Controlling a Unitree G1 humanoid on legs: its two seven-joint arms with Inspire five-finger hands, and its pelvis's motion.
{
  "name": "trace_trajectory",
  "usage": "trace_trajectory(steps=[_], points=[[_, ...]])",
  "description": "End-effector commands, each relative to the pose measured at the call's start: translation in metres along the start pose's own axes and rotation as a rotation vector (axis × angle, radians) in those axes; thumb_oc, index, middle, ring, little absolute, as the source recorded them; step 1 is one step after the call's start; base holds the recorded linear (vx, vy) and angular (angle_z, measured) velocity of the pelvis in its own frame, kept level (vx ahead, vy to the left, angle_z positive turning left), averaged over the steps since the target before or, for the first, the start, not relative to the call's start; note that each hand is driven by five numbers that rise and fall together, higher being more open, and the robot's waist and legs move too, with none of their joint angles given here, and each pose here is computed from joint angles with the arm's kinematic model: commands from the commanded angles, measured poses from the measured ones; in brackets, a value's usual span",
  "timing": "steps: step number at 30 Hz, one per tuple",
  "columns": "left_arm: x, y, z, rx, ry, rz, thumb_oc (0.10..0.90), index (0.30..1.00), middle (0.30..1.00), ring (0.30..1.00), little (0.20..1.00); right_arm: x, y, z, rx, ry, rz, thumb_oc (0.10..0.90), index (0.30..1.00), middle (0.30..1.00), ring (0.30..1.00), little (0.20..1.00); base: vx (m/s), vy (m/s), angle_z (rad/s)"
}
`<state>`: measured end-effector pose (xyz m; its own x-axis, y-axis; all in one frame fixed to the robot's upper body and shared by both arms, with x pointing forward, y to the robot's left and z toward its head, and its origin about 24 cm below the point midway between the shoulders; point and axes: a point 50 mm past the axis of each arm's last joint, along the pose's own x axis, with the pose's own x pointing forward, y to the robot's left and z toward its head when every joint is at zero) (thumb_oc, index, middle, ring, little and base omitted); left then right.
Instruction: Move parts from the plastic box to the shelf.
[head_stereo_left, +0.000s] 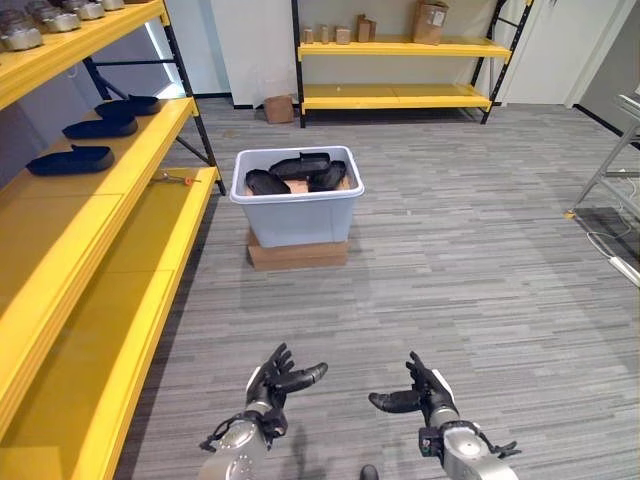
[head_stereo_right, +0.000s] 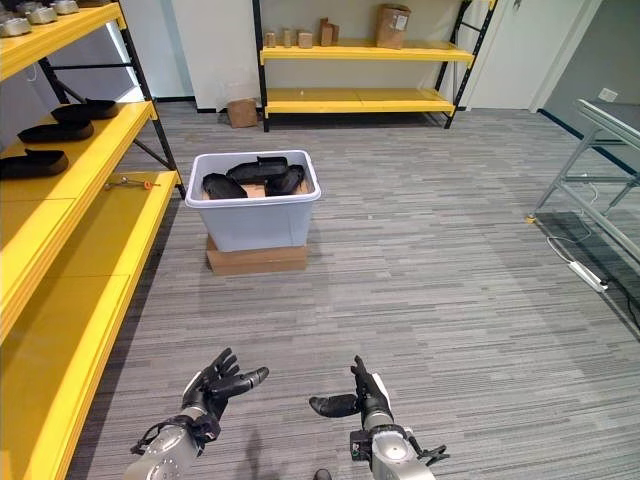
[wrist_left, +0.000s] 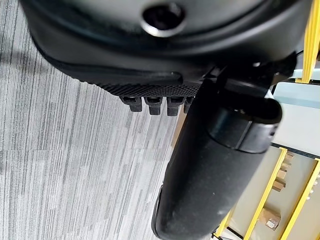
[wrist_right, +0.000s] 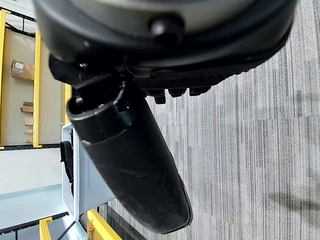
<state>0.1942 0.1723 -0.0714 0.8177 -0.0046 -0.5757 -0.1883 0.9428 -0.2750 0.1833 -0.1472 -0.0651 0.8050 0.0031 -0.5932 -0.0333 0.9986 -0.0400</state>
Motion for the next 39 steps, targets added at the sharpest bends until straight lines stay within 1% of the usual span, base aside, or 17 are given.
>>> trace_trajectory(steps=[1, 14, 19, 22, 25, 28, 29, 32, 34, 36, 39], points=[[0.009, -0.002, 0.027, 0.014, -0.116, -0.027, 0.900, 1.000, 1.000, 1.000, 1.000, 0.005, 0.006, 0.039, 0.017, -0.186, 0.011, 0.900, 1.000, 1.000, 1.000, 1.000, 0.00, 0.000, 0.00], [0.008, -0.001, 0.025, 0.032, -0.114, -0.036, 0.900, 1.000, 1.000, 1.000, 1.000, 0.005, 0.006, 0.038, 0.009, -0.184, 0.021, 0.900, 1.000, 1.000, 1.000, 1.000, 0.00, 0.000, 0.00], [0.006, 0.008, 0.035, 0.024, -0.154, 0.011, 0.900, 1.000, 1.000, 1.000, 1.000, 0.010, 0.012, 0.049, -0.009, -0.216, 0.048, 0.900, 1.000, 1.000, 1.000, 1.000, -0.03, 0.033, -0.14], [0.008, 0.009, 0.037, 0.011, -0.156, 0.009, 0.900, 1.000, 1.000, 1.000, 1.000, 0.008, 0.009, 0.044, 0.033, -0.209, 0.028, 0.900, 1.000, 1.000, 1.000, 1.000, -0.06, 0.123, -0.31], [0.009, 0.004, 0.036, 0.045, -0.148, -0.016, 0.900, 1.000, 1.000, 1.000, 1.000, 0.004, 0.007, 0.036, 0.046, -0.190, 0.015, 0.900, 1.000, 1.000, 1.000, 1.000, 0.10, 0.084, 0.55], [0.012, 0.002, 0.038, -0.001, -0.168, 0.002, 0.900, 1.000, 1.000, 1.000, 1.000, 0.007, 0.009, 0.043, 0.024, -0.215, 0.023, 0.900, 1.000, 1.000, 1.000, 1.000, 0.37, -0.037, 0.47], [0.015, -0.003, 0.041, -0.019, -0.180, -0.008, 0.900, 1.000, 1.000, 1.000, 1.000, 0.010, 0.011, 0.047, 0.018, -0.223, 0.026, 0.900, 1.000, 1.000, 1.000, 1.000, 0.33, -0.081, -0.20], [0.016, -0.009, 0.038, -0.036, -0.172, -0.017, 0.900, 1.000, 1.000, 1.000, 1.000, 0.011, 0.013, 0.050, -0.013, -0.229, 0.041, 0.900, 1.000, 1.000, 1.000, 1.000, 0.30, -0.092, 0.20], [0.019, -0.016, 0.037, -0.064, -0.164, -0.034, 0.900, 1.000, 1.000, 1.000, 1.000, 0.013, 0.008, 0.054, -0.019, -0.245, 0.030, 0.900, 1.000, 1.000, 1.000, 1.000, 0.35, -0.183, 0.37], [0.021, -0.024, 0.038, -0.043, -0.158, -0.069, 0.900, 1.000, 1.000, 1.000, 1.000, 0.012, 0.000, 0.061, -0.027, -0.276, 0.011, 0.900, 1.000, 1.000, 1.000, 1.000, 0.33, -0.234, 0.42], [0.021, -0.024, 0.038, -0.058, -0.156, -0.068, 0.900, 1.000, 1.000, 1.000, 1.000, 0.011, -0.010, 0.058, -0.055, -0.272, -0.008, 0.900, 1.000, 1.000, 1.000, 1.000, 0.33, -0.238, 0.53]])
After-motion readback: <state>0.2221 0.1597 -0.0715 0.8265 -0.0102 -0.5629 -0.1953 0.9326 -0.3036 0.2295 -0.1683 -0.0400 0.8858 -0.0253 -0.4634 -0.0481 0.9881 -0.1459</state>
